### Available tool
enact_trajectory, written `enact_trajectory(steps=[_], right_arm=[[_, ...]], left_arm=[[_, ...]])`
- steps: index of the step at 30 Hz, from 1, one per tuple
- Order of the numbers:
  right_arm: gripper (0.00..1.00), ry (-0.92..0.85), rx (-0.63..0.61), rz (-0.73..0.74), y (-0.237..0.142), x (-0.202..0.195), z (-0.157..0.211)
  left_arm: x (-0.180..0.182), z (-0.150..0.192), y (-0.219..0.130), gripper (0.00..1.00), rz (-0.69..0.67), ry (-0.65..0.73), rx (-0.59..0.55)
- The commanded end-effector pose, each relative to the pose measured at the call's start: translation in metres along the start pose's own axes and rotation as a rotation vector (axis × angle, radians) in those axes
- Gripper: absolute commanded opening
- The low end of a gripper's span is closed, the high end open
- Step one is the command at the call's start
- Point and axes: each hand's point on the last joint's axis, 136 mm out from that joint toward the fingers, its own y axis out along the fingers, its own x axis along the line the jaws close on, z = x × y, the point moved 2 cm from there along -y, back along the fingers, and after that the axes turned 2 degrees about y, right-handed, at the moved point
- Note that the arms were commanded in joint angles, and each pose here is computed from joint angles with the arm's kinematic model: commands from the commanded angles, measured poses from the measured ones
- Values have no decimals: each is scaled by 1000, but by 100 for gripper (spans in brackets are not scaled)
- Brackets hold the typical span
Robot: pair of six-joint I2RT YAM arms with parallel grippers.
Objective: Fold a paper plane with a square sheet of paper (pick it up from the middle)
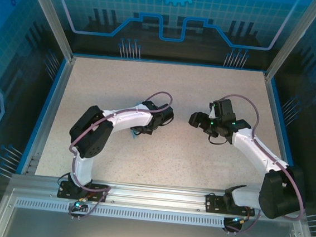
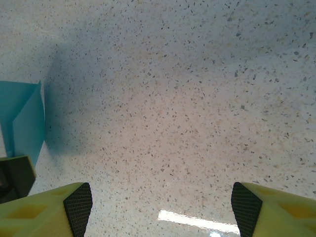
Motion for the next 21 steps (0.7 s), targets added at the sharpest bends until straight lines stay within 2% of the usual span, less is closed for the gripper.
enact_trajectory(steps=[1, 8, 12, 17, 21], right_arm=[[78, 13, -1, 23, -5, -6, 1], [78, 12, 12, 42, 0, -9, 0], [78, -1, 22, 39, 4, -8, 1], [77, -74, 0, 43, 5, 10, -4], [75, -180, -14, 71, 10, 36, 1]], left_arm=[[-20, -5, -4, 25, 88, -27, 19], [-56, -7, -16, 44, 332, -48, 34], [-64, -14, -34, 54, 461, -53, 14], [-49, -31, -66, 69, 628, -108, -65], [-32, -42, -75, 76, 780, -190, -96]])
